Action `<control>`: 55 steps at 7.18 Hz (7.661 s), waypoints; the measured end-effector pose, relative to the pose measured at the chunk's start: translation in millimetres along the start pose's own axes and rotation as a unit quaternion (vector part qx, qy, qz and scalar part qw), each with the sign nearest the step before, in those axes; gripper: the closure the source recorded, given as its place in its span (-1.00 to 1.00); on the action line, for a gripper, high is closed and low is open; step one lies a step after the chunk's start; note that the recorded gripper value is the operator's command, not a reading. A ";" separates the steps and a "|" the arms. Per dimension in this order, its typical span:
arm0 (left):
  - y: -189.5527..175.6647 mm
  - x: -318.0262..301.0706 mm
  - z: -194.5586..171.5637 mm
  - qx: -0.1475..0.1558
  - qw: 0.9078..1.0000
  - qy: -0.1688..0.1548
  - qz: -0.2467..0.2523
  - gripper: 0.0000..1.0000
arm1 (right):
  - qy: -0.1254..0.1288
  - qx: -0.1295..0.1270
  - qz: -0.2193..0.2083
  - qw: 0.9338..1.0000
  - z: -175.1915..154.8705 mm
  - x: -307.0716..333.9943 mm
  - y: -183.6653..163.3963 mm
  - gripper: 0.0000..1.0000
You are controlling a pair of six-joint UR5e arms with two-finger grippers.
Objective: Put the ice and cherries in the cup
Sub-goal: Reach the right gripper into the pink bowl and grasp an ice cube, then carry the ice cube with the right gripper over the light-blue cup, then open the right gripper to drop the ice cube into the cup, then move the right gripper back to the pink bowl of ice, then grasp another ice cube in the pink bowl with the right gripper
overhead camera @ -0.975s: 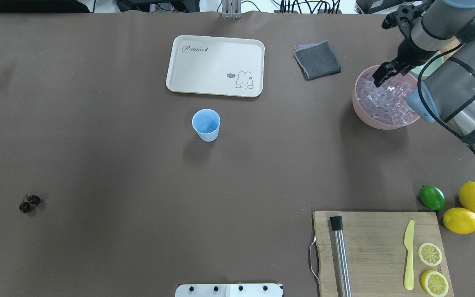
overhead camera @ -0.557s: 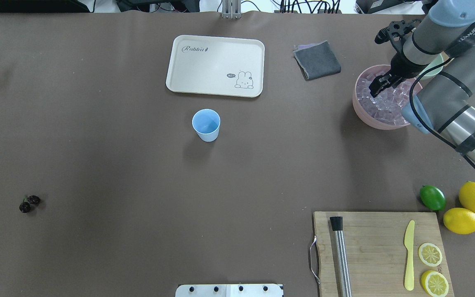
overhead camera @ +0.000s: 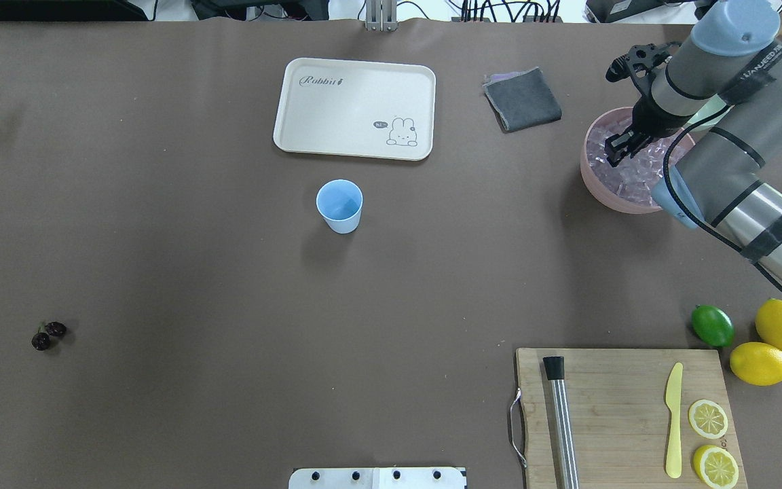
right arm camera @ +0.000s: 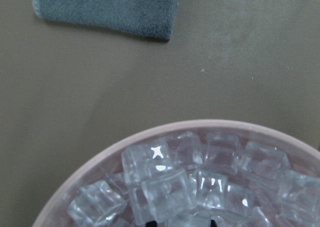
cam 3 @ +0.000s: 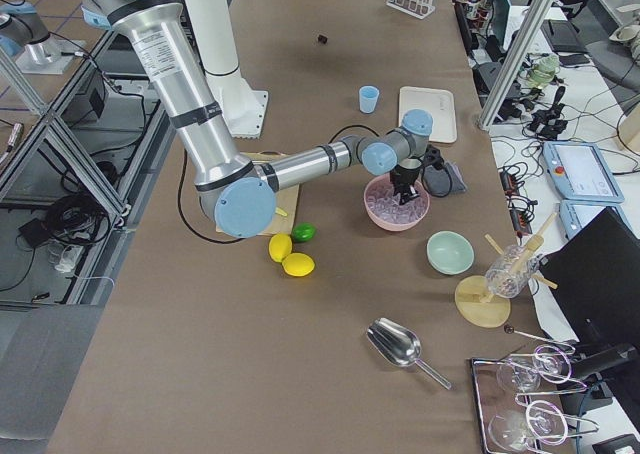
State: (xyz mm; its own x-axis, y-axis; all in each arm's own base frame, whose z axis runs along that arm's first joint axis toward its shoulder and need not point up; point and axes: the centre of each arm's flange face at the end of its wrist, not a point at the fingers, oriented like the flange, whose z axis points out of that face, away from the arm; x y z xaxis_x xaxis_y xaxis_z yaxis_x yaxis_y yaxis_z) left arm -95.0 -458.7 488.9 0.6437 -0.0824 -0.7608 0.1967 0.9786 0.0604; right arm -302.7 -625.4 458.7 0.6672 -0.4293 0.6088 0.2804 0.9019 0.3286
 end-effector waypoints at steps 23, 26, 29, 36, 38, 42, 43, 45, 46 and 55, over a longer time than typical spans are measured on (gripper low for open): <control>-1.0 -13.1 -9.8 0.011 1.000 0.000 -0.014 -0.96 | -0.031 0.054 0.223 0.973 -83.8 -392.3 -86.3 -0.73; 0.8 -10.1 -13.8 0.014 1.000 0.001 -0.013 -0.96 | 0.010 0.044 0.104 0.994 -89.0 -153.0 -28.5 -0.73; 5.5 -5.2 -18.6 0.016 1.000 0.018 -0.012 -0.96 | 0.025 0.032 0.024 0.999 -63.2 -13.0 0.3 -0.73; 4.1 -6.9 -24.0 0.021 0.999 0.021 -0.015 -0.96 | 0.006 0.004 0.032 0.999 8.9 -3.6 35.6 0.32; 5.8 -7.9 -24.0 0.021 0.999 0.021 -0.016 -0.96 | 0.005 0.000 0.030 1.000 13.1 -5.8 37.9 0.61; 8.1 -12.5 -24.9 0.022 0.999 0.021 -0.021 -0.96 | -0.010 0.000 0.046 0.999 -32.0 -19.3 8.1 0.63; 8.5 -13.3 -25.7 0.023 0.999 0.021 -0.022 -0.96 | -0.011 -0.007 0.057 0.998 -61.9 -36.8 -11.9 0.59; 8.3 -13.9 -27.1 0.024 0.999 0.021 -0.022 -0.96 | -0.003 -0.022 0.052 0.998 -79.1 -52.9 -20.9 -0.21; 8.3 -13.4 -28.2 0.025 0.999 0.021 -0.022 -0.96 | 0.012 -0.024 0.017 0.999 -63.7 -41.3 -9.7 -0.31; 12.5 -15.3 -39.0 0.037 0.999 0.023 -0.024 -0.96 | 0.045 -0.019 -0.062 0.997 2.6 -34.6 11.1 -0.28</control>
State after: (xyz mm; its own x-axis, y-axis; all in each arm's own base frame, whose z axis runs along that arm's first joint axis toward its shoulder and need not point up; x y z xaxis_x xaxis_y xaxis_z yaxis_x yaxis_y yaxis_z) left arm -131.2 -437.8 476.1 0.5976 -0.1177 -0.7931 0.2808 0.9572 0.0695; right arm -324.5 -600.7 443.1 0.6843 -0.5334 0.4972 0.3896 0.8438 0.3690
